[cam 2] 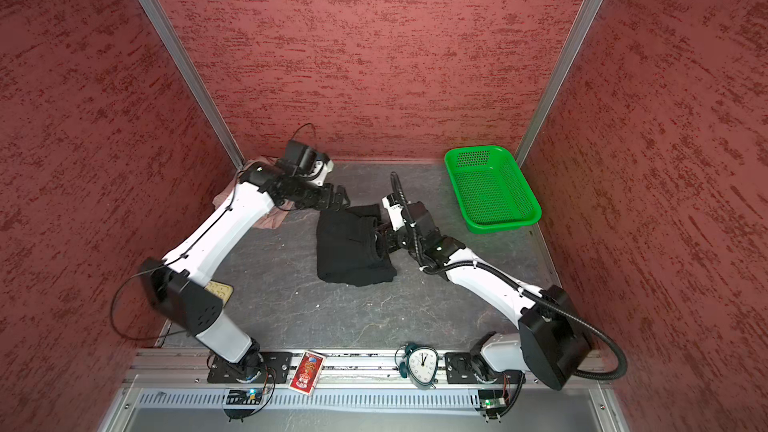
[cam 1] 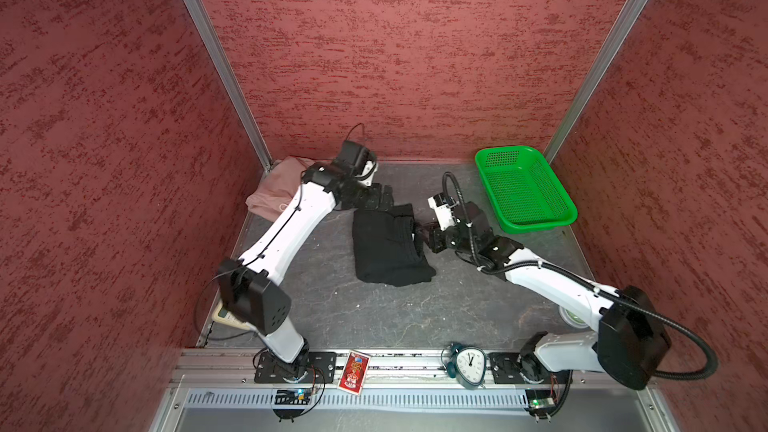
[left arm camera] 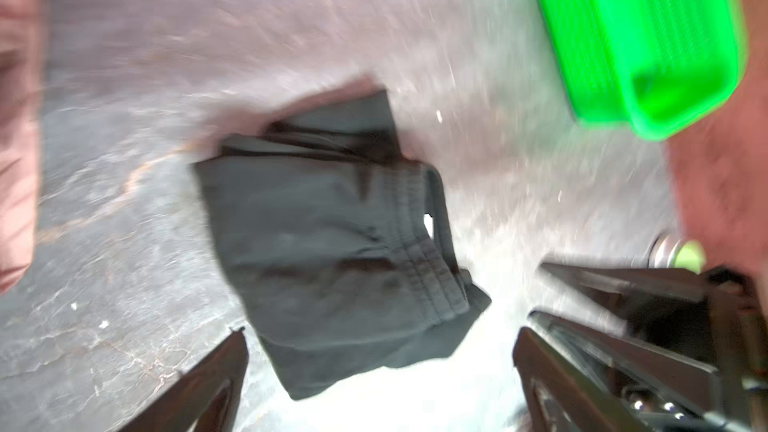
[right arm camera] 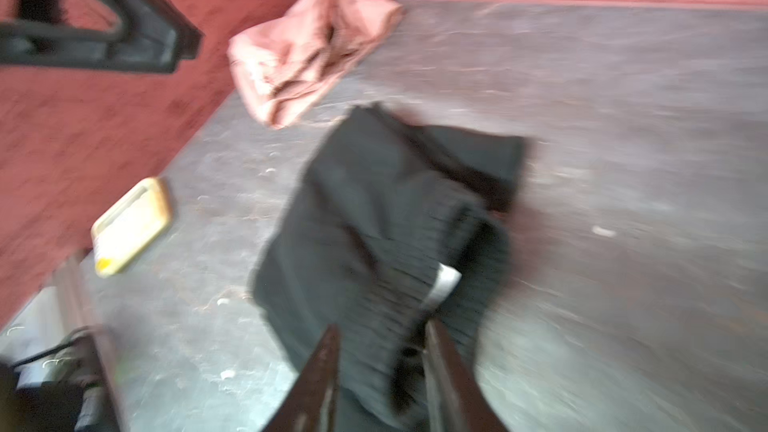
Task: Fold and stack the shorts
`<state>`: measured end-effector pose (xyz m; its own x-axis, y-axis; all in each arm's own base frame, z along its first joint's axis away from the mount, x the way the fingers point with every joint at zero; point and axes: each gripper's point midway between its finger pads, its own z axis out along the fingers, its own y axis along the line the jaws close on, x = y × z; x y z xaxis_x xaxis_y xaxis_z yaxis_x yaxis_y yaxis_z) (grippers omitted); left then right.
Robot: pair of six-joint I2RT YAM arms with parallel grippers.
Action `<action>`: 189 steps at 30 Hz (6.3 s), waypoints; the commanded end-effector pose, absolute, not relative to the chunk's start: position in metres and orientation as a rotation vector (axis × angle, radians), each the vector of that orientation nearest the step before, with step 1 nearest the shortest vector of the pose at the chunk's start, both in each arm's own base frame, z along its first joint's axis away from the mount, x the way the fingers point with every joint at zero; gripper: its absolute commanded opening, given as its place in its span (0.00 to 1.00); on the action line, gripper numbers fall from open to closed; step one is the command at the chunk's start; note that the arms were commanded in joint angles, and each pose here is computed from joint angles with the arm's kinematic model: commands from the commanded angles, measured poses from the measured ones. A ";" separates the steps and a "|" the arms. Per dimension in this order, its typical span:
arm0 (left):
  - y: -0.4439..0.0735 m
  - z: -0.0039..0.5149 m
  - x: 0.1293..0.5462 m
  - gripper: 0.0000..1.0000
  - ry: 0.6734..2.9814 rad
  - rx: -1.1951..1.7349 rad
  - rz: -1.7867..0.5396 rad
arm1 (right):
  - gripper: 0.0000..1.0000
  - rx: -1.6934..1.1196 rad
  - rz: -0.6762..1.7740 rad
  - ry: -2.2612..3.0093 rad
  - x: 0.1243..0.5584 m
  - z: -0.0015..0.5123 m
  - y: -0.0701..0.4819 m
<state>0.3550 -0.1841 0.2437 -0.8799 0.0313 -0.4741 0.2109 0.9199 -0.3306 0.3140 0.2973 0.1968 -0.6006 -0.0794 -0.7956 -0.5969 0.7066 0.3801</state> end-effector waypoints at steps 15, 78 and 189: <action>-0.156 0.122 0.344 0.99 2.453 -0.057 -0.961 | 0.15 -0.263 0.954 2.508 0.312 0.033 0.292; -0.125 0.173 0.430 0.00 2.844 0.273 -0.519 | 0.54 -0.275 1.459 2.039 0.320 0.104 0.323; 0.000 0.117 0.403 0.99 1.835 -0.030 -0.085 | 0.99 0.158 -0.098 1.636 0.379 0.139 -0.026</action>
<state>0.3864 0.0269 0.1013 -0.3101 -0.1752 -0.9344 -0.0932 0.9837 -0.1535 0.3691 -0.0346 0.1034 -0.1978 0.0744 -0.9774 0.2278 0.9733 0.0280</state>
